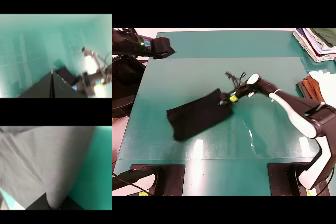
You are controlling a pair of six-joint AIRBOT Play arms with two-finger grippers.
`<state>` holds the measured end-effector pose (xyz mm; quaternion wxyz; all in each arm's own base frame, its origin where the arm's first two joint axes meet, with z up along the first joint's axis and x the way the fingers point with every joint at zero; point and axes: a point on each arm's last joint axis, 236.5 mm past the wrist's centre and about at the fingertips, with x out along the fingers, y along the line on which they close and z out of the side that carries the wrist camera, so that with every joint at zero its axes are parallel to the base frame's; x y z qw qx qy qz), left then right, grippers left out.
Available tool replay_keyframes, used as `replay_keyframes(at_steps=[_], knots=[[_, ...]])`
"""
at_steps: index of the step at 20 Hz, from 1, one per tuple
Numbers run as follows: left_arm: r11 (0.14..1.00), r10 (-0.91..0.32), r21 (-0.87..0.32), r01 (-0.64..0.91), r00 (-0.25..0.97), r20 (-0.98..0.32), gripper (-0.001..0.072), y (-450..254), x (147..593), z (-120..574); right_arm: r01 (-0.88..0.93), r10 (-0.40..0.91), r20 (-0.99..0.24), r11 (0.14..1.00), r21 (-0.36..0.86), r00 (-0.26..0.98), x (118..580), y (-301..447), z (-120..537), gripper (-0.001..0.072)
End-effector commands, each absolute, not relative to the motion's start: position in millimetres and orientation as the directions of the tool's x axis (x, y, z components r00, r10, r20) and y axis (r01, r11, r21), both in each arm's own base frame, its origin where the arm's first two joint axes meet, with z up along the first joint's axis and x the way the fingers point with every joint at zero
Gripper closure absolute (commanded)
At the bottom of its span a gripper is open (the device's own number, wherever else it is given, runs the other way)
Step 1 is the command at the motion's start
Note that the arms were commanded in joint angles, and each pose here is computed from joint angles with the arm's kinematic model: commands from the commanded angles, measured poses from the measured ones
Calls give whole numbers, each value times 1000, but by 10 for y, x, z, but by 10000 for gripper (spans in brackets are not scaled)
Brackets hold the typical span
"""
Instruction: Fold the shirts.
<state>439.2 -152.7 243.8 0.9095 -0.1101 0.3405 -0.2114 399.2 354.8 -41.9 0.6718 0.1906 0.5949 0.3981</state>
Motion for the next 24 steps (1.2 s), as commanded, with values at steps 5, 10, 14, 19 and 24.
replay_keyframes(at_steps=[5,10,14,19,24], knots=[[823,-567,-336,457,655,-499,682,-2248,4222,2614,-157,464,-697,874,460,546,5307,737,881,694],[794,-607,-338,506,622,-494,682,-2504,4084,2625,142,186,-629,890,434,755,5290,-1393,1407,694],[780,-625,-352,517,611,-487,682,-2583,4041,2643,275,64,-611,853,444,789,5107,-2288,1489,694],[779,-626,-357,515,617,-478,682,-2586,4055,2664,267,15,-544,859,436,839,5121,-2522,1871,694],[780,-624,-358,513,607,-492,681,-2594,4060,2608,212,-34,-427,901,377,904,5068,-2472,2695,693]])
